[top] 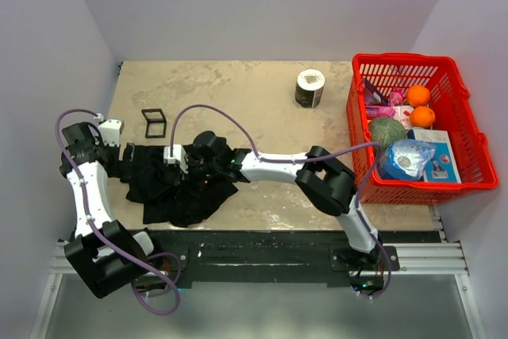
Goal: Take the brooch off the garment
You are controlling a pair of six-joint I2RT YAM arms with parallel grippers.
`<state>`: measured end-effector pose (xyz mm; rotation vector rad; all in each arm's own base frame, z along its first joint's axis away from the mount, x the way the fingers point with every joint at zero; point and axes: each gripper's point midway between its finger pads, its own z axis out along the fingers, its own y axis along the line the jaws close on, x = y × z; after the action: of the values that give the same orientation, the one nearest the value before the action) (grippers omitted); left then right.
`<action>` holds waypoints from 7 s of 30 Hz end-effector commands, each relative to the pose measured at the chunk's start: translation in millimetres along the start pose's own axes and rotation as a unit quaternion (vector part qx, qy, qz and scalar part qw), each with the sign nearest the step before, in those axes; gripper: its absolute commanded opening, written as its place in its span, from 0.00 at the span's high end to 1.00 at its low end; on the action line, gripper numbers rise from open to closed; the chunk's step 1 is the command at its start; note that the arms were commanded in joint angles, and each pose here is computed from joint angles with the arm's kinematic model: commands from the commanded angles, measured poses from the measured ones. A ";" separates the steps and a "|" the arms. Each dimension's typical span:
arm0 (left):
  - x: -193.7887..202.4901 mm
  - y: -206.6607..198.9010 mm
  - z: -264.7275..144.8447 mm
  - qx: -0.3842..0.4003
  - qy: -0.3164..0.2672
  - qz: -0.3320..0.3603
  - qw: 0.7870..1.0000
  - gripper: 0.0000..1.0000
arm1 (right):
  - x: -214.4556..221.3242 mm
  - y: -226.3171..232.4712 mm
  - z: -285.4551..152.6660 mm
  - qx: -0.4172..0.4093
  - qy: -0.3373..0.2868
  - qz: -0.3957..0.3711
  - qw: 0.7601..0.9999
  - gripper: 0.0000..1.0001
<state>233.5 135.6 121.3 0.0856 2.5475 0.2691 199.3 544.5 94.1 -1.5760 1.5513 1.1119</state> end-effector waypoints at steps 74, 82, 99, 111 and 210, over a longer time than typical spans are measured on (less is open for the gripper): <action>-6.1 -193.0 49.7 0.291 0.004 0.317 0.903 0.43 | -81.1 -139.4 -383.7 0.406 -0.045 0.119 0.905 1.00; -16.9 -189.8 64.0 0.246 -0.005 0.308 0.919 0.58 | -76.7 -140.2 -380.8 0.404 -0.042 0.123 0.905 1.00; 15.4 -175.0 54.9 0.231 0.042 0.319 0.918 0.64 | -71.8 -148.1 -376.0 0.402 -0.034 0.128 0.906 1.00; 8.9 -168.5 67.4 0.205 0.049 0.318 0.924 0.78 | -73.1 -148.5 -375.2 0.401 -0.035 0.128 0.907 1.00; -90.4 -163.9 -21.1 0.188 -0.182 0.235 0.936 1.00 | 171.6 -178.1 -326.2 0.399 0.185 0.373 0.817 0.35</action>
<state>295.6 -34.8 147.2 0.8413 2.1501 -0.0248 403.5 180.9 66.2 -0.6615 2.5381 0.2567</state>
